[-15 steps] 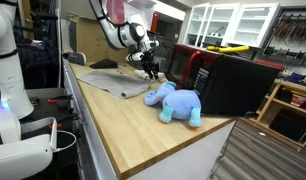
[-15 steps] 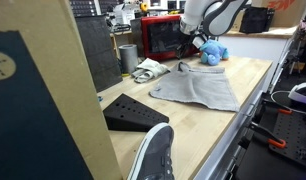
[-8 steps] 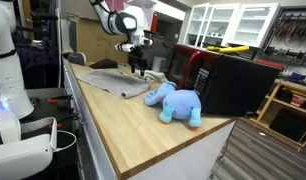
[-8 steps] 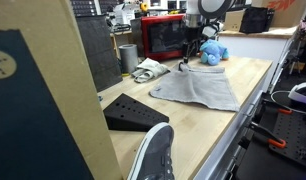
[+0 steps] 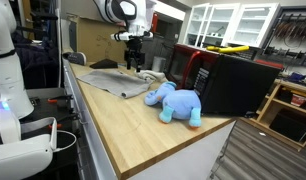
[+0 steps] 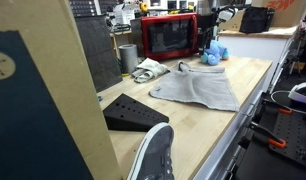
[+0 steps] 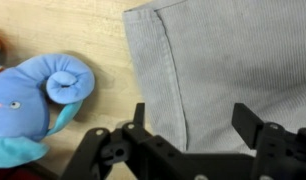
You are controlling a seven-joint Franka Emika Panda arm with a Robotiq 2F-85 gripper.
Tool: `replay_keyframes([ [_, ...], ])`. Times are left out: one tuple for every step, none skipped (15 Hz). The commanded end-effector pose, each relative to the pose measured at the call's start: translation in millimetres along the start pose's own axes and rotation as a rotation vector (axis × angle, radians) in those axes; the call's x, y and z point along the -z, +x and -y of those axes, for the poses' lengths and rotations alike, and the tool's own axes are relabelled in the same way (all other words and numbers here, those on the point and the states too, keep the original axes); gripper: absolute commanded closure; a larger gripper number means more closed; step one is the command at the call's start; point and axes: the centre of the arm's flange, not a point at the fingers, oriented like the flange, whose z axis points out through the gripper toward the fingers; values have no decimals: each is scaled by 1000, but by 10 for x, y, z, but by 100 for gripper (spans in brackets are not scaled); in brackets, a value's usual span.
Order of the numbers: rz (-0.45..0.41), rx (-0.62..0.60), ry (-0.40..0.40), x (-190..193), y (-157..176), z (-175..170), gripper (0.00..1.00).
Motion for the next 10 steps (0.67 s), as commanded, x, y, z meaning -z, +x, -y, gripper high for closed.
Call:
replay_keyframes([
  [47, -2, -20, -473, -101, 143, 42],
  [61, -10, -24, -569, -114, 143, 48],
  [66, -23, -31, -654, -115, 122, 58],
  [75, -36, -37, -722, -115, 102, 64],
  [82, -47, -41, -773, -112, 71, 73],
  [92, -55, -51, -820, -119, 28, 80],
  [109, -63, -62, -839, -146, -42, 88],
  [122, -67, -76, -881, -169, -96, 95],
  [132, -68, -89, -951, -191, -147, 99],
  [143, -74, -98, -1036, -219, -190, 100],
])
